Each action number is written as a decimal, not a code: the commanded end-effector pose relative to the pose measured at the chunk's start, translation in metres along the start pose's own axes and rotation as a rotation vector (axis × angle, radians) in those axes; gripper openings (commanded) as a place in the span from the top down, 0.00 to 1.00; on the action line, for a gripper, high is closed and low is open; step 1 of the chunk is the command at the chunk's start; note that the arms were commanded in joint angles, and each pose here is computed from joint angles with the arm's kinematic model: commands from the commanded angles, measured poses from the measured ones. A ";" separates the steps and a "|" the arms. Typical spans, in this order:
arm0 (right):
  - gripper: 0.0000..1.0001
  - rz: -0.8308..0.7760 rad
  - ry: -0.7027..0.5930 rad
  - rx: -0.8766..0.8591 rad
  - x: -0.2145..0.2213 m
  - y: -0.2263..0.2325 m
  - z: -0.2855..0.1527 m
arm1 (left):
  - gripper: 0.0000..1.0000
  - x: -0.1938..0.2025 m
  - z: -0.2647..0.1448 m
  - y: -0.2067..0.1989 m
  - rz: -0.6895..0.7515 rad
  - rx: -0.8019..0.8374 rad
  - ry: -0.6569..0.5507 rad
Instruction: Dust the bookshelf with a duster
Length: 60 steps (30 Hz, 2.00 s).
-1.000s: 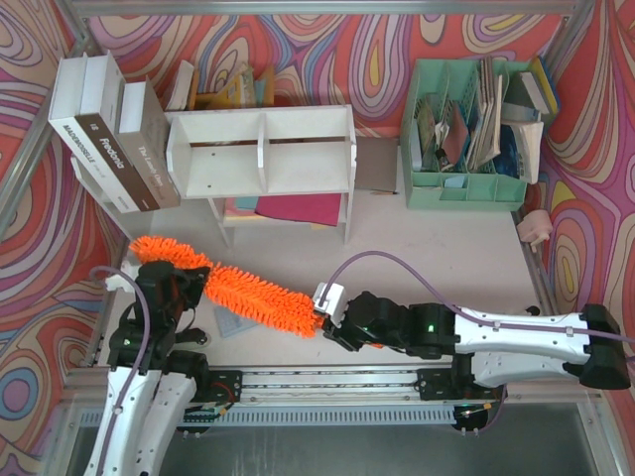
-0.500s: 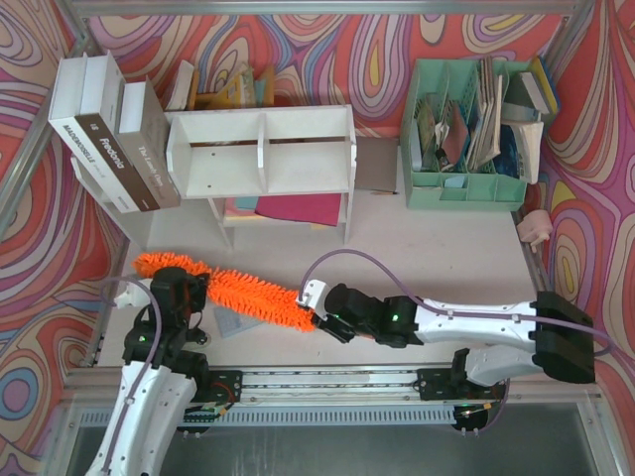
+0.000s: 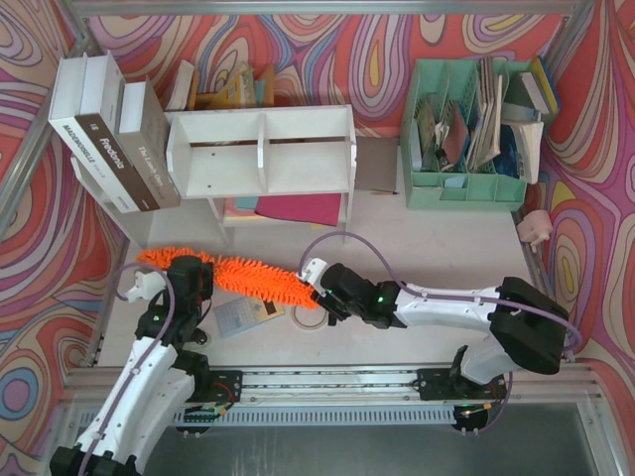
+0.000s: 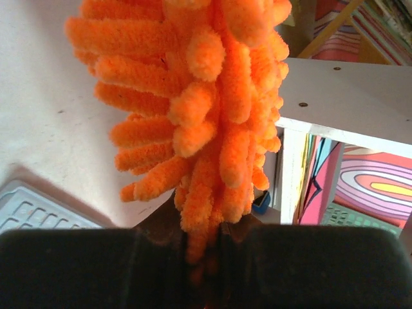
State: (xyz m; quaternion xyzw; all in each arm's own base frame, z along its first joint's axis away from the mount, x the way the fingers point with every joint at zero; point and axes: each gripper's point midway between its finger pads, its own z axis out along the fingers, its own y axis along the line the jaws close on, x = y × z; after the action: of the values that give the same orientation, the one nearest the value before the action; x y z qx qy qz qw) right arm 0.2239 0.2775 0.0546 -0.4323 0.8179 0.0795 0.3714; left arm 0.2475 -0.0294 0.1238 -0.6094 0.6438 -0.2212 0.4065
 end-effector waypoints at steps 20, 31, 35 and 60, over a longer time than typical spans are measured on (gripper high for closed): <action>0.48 0.239 -0.026 0.368 -0.012 -0.123 0.034 | 0.91 0.036 0.055 0.010 0.011 -0.075 -0.093; 0.13 0.288 -0.180 0.309 -0.052 -0.121 -0.021 | 0.61 0.044 0.067 0.019 0.042 -0.113 -0.095; 0.03 0.318 -0.208 0.324 -0.053 -0.124 -0.043 | 0.43 0.044 0.065 0.018 0.060 -0.125 -0.089; 0.01 0.594 -0.436 0.541 -0.048 -0.159 -0.145 | 0.01 -0.023 -0.056 -0.048 0.841 0.173 -0.081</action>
State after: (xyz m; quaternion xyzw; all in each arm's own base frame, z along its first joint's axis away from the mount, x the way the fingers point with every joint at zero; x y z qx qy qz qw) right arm 0.2817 0.1615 0.2180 -0.0847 0.8049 0.0766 0.5823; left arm 0.2351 -0.0384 0.2134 -0.4061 0.7361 -0.1660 0.5154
